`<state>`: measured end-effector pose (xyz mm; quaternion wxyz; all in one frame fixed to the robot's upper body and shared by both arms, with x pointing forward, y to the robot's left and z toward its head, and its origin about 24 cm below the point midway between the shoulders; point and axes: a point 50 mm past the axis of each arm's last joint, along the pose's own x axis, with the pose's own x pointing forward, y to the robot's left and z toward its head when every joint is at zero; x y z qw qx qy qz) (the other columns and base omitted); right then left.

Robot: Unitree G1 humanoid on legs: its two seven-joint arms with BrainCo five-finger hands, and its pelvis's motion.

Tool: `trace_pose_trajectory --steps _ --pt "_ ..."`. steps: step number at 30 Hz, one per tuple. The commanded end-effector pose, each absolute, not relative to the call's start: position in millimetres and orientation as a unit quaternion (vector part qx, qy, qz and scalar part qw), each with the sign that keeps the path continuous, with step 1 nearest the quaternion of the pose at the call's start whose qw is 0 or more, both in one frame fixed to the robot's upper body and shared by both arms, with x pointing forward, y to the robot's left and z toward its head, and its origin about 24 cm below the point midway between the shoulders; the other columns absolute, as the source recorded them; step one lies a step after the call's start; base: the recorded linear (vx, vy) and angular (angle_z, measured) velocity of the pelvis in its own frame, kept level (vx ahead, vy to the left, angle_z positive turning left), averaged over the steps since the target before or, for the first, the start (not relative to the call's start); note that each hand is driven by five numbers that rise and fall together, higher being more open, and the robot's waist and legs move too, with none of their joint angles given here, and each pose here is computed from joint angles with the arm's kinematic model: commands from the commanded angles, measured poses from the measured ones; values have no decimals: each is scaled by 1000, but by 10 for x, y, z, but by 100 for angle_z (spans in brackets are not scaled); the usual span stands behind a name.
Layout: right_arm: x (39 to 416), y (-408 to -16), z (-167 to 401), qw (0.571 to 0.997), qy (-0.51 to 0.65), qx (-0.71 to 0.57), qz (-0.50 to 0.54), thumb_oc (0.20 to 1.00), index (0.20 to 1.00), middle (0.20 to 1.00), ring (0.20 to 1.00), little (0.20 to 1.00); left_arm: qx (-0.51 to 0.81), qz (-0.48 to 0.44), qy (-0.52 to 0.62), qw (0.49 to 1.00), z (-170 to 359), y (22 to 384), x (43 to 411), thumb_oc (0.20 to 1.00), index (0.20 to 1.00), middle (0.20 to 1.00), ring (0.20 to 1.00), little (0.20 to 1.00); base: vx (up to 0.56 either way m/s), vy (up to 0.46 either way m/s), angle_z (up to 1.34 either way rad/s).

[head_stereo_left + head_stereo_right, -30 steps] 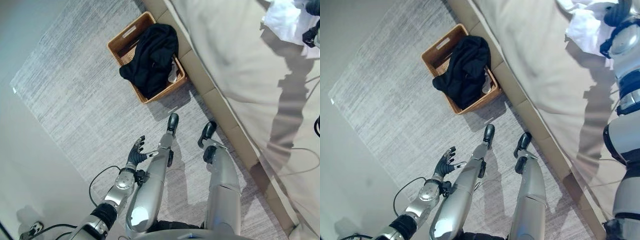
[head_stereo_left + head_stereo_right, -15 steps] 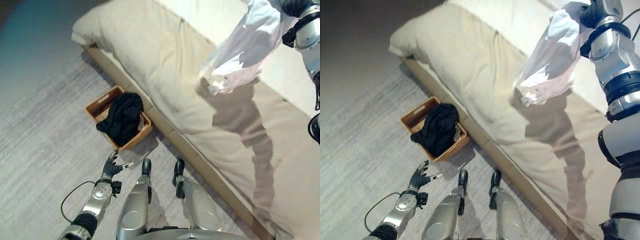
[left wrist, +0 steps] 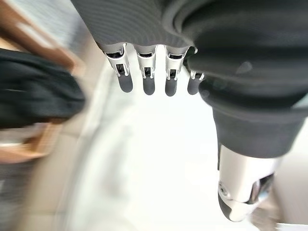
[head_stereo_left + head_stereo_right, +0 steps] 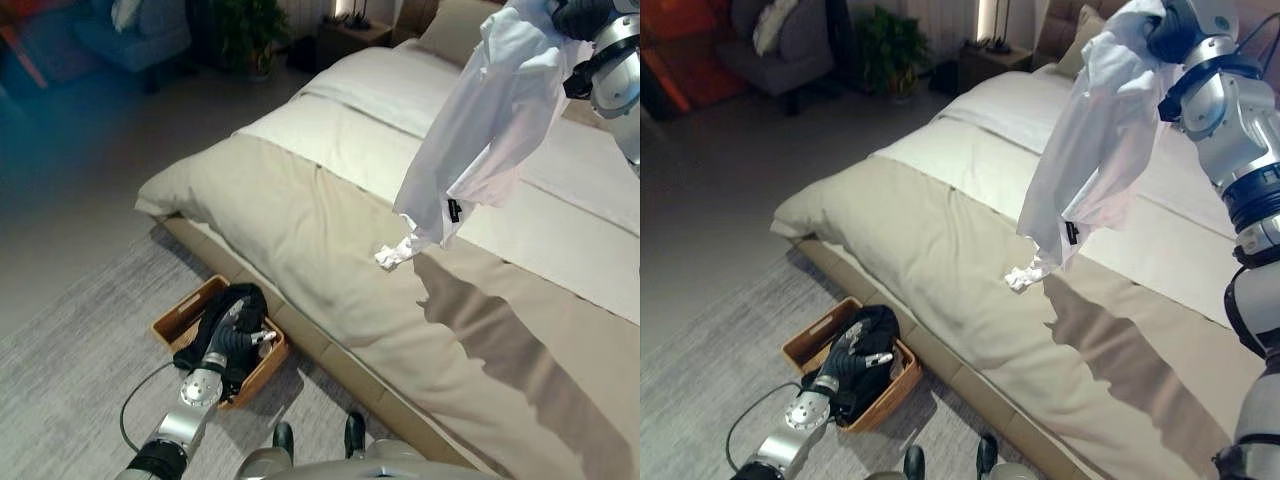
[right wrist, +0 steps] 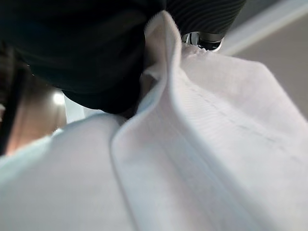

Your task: Pick up clothes into the bucket

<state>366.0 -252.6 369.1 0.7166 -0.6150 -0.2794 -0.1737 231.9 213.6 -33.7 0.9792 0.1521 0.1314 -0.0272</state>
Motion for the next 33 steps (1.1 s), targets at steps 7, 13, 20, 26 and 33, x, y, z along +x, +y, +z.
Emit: trace_pose_trajectory --steps 7,13,20,26,33 --pt "3471 -2622 3838 746 -308 -568 -163 200 200 200 200 200 55 -134 -94 985 896 1922 2949 1000 1000 1000 1000 1000 9 7 -6" --pt "3459 -2419 3589 795 -329 -503 -80 200 200 200 200 200 91 -217 -175 956 1434 1491 3227 1000 1000 1000 1000 1000 0 0 0" --pt "3372 -1991 3407 808 -376 -452 22 200 200 200 200 200 130 -261 -211 933 1712 1040 3431 1000 1000 1000 1000 1000 0 0 0" --pt "3322 -1797 3352 803 -389 -445 68 200 200 200 200 200 102 -320 -200 920 1768 786 3419 1000 1000 1000 1000 1000 0 0 0" --pt "3283 -1614 3342 797 -399 -440 110 200 200 200 200 200 113 -412 -178 887 1816 496 3330 1000 1000 1000 1000 1000 -1 1 2"
